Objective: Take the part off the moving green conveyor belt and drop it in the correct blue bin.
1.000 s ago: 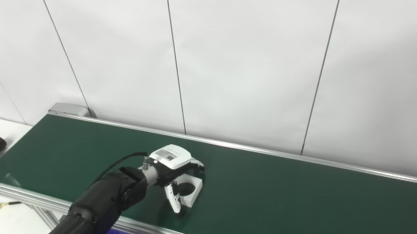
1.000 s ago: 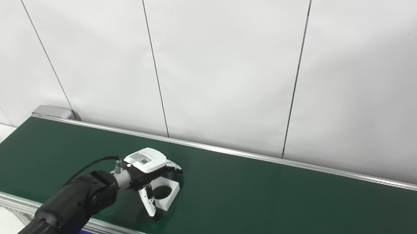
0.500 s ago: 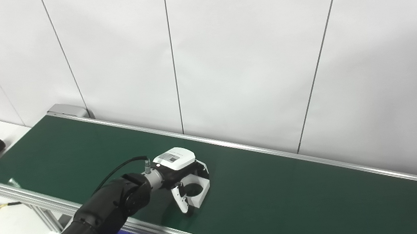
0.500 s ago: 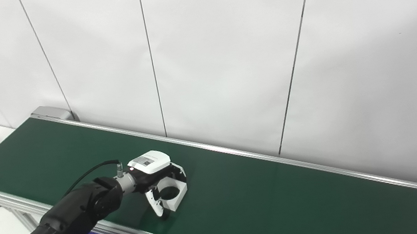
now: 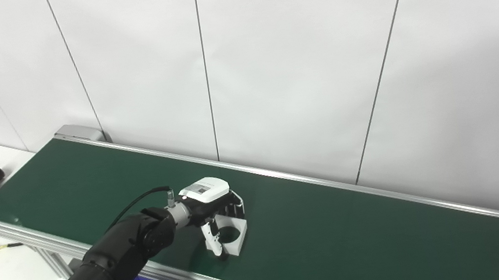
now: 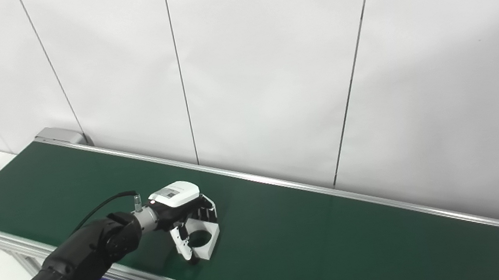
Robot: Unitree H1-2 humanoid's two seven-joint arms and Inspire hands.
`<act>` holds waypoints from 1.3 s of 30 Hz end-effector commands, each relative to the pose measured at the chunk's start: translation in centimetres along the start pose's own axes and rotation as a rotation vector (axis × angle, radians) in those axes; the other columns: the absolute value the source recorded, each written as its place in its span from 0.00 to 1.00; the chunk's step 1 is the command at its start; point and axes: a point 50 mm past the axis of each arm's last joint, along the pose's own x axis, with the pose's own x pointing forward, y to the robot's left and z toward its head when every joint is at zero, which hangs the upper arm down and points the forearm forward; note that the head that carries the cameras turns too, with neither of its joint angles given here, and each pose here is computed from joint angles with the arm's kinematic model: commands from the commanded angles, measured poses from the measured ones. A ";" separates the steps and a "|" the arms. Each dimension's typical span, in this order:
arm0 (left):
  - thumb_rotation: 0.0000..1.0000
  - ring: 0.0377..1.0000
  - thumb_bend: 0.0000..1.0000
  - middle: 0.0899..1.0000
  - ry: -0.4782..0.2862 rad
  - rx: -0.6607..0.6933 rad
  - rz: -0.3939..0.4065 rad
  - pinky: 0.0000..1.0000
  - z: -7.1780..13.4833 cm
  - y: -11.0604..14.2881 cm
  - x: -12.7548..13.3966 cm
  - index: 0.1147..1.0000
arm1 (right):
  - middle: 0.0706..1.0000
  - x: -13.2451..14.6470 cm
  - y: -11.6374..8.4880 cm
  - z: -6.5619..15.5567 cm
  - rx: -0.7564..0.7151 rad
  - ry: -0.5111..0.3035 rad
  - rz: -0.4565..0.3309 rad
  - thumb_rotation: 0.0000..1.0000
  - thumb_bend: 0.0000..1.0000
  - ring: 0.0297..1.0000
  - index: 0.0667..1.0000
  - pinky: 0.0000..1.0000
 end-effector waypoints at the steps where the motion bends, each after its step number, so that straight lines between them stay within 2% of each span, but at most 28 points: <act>1: 0.00 0.38 0.50 0.43 0.055 0.039 0.005 0.34 -1.7 1.3 -1.1 0.46 | 0.81 0.5 -0.2 1.1 0.001 -0.080 -0.004 0.54 0.72 0.78 0.86 0.72; 3: 0.00 0.39 0.50 0.44 0.048 0.048 0.015 0.34 -1.5 1.5 -1.2 0.46 | 0.81 0.5 -0.2 1.1 0.002 -0.081 -0.004 0.54 0.73 0.78 0.86 0.72; 9: 0.00 0.39 0.50 0.46 0.016 0.044 0.073 0.42 -0.7 2.7 -2.0 0.45 | 0.81 0.6 -0.1 1.1 0.003 -0.082 -0.002 0.53 0.72 0.78 0.86 0.72; 13: 0.00 0.39 0.50 0.44 -0.010 0.034 0.114 0.40 0.2 3.9 -2.9 0.46 | 0.81 0.7 -0.1 1.1 0.000 -0.082 -0.002 0.53 0.72 0.78 0.86 0.71; 22: 0.00 0.42 0.50 0.42 -0.094 0.011 0.229 0.43 2.7 6.6 -6.7 0.44 | 0.81 0.7 0.0 1.1 0.006 -0.084 -0.002 0.52 0.73 0.77 0.86 0.71; 24: 0.00 0.41 0.50 0.43 -0.114 0.010 0.244 0.42 3.2 6.9 -7.7 0.44 | 0.81 0.7 0.0 1.2 0.008 -0.084 -0.003 0.52 0.72 0.78 0.86 0.71; 29: 0.00 0.40 0.50 0.42 -0.161 -0.004 0.255 0.43 4.4 7.4 -10.0 0.44 | 0.81 0.5 0.0 1.3 0.013 -0.086 -0.002 0.53 0.72 0.78 0.86 0.71; 39: 0.00 0.41 0.50 0.43 -0.207 -0.025 0.257 0.42 6.1 8.3 -14.1 0.44 | 0.82 0.3 -0.1 1.8 0.016 -0.089 -0.001 0.54 0.71 0.79 0.87 0.74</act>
